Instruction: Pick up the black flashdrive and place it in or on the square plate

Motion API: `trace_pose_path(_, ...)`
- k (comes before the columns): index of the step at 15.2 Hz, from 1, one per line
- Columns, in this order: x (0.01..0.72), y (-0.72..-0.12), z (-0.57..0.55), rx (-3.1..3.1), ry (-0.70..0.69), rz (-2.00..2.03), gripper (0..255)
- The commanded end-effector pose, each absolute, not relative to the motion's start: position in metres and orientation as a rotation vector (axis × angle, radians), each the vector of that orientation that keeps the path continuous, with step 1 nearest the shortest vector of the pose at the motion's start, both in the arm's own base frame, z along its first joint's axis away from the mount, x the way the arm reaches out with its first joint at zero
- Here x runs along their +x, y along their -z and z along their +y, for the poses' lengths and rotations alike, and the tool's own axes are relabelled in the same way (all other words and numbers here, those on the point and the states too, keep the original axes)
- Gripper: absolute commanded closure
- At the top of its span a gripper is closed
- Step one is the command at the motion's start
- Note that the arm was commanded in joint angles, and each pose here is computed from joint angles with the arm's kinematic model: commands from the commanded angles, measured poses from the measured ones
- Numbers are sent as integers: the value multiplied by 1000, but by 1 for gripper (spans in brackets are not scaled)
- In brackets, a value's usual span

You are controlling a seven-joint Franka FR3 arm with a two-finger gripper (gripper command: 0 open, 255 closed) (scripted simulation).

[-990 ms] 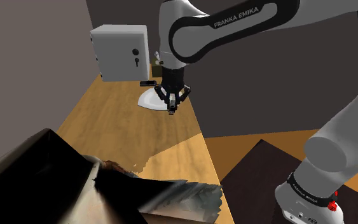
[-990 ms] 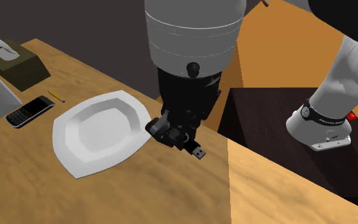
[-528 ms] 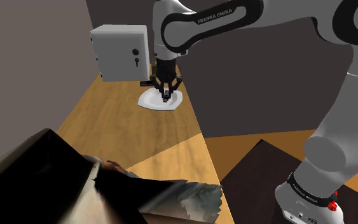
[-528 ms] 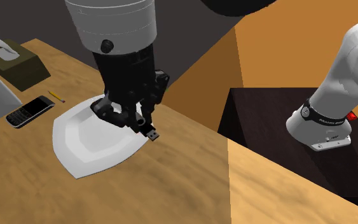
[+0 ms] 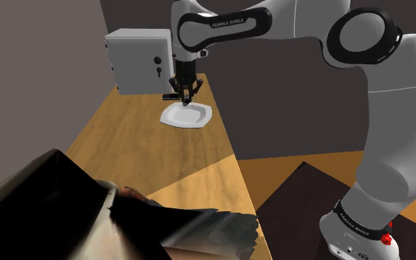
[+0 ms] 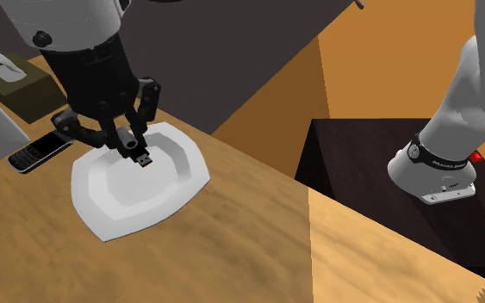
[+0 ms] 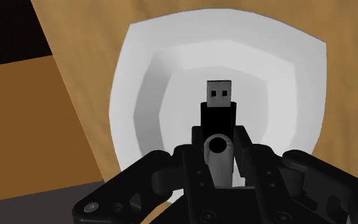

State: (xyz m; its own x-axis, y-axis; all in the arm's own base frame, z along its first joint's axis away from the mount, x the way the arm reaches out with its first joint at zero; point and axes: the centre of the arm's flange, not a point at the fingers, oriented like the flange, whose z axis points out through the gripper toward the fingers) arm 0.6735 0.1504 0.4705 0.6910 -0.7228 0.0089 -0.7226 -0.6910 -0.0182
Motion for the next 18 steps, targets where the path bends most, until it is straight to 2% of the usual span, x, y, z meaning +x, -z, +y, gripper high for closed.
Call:
trace_pose_path(1,686,-472,144,-2877,24,1232,255)
trace_pose_path(15,686,-394,144,-2877,24,1232,255)
trace_pose_path(18,686,-394,144,-2877,24,1232,255)
